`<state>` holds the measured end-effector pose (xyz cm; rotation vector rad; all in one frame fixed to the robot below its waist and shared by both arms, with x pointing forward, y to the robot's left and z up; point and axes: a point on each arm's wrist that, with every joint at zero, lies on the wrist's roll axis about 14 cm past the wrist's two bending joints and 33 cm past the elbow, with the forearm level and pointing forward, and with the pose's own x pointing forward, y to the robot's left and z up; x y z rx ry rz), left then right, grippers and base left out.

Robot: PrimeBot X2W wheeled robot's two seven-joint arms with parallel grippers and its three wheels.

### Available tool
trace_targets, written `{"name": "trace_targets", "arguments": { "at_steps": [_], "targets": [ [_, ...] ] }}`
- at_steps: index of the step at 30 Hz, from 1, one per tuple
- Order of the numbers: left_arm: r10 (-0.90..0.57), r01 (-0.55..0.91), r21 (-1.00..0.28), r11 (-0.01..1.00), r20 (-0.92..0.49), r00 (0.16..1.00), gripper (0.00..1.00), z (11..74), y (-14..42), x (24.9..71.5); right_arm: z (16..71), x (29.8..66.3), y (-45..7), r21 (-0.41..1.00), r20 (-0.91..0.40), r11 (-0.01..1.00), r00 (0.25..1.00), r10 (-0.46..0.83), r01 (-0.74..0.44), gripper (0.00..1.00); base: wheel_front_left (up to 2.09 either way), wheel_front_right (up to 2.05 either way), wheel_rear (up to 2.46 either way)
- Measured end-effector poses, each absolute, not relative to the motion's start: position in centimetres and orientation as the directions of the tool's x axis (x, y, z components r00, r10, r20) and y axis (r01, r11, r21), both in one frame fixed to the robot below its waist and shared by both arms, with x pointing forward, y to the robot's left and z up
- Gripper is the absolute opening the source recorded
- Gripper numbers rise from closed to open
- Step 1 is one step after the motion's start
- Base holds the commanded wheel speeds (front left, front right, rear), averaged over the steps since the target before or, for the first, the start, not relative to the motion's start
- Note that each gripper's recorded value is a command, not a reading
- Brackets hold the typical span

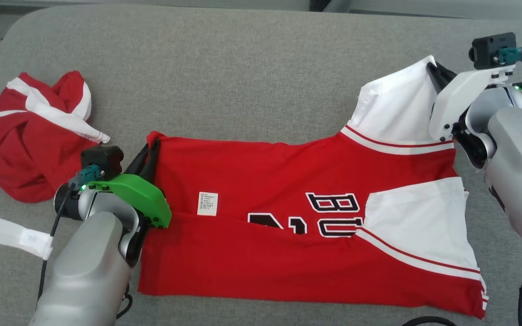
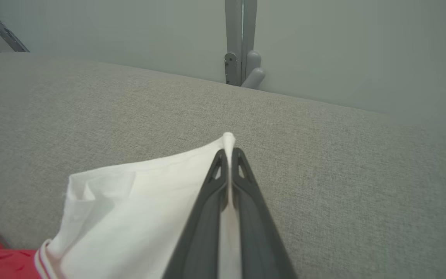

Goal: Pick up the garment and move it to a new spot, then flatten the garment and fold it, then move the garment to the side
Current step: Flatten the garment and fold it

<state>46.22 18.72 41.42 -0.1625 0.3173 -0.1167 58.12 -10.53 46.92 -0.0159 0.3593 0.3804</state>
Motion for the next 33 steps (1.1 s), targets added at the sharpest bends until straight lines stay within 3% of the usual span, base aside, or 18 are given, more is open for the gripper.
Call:
{"name": "trace_targets", "arguments": {
  "at_steps": [10, 20, 33],
  "targets": [
    [-0.147, 0.102, -0.188, 0.977, -0.242, 0.959, 0.0, 43.4, 18.6, 44.1, 49.9, 53.7, -12.1, 0.137, -0.22, 0.928, 0.902, 0.37, -0.347, 0.0, 0.0, 0.0, 0.0],
    [-0.142, 0.088, -0.207, 0.974, -0.262, 0.955, 0.0, 42.1, 18.8, 39.9, 47.8, 46.8, -13.1, 0.22, -0.223, 0.913, 0.893, 0.391, -0.344, 0.0, 0.0, 0.0, 0.0],
    [-0.148, 0.072, -0.254, 0.964, -0.294, 0.944, 0.0, 40.4, 17.9, 36.8, 43.4, 39.7, -14.9, 0.339, -0.295, 0.91, 0.892, 0.342, -0.237, 0.0, 0.0, 0.0, 0.0]
  ]
}}
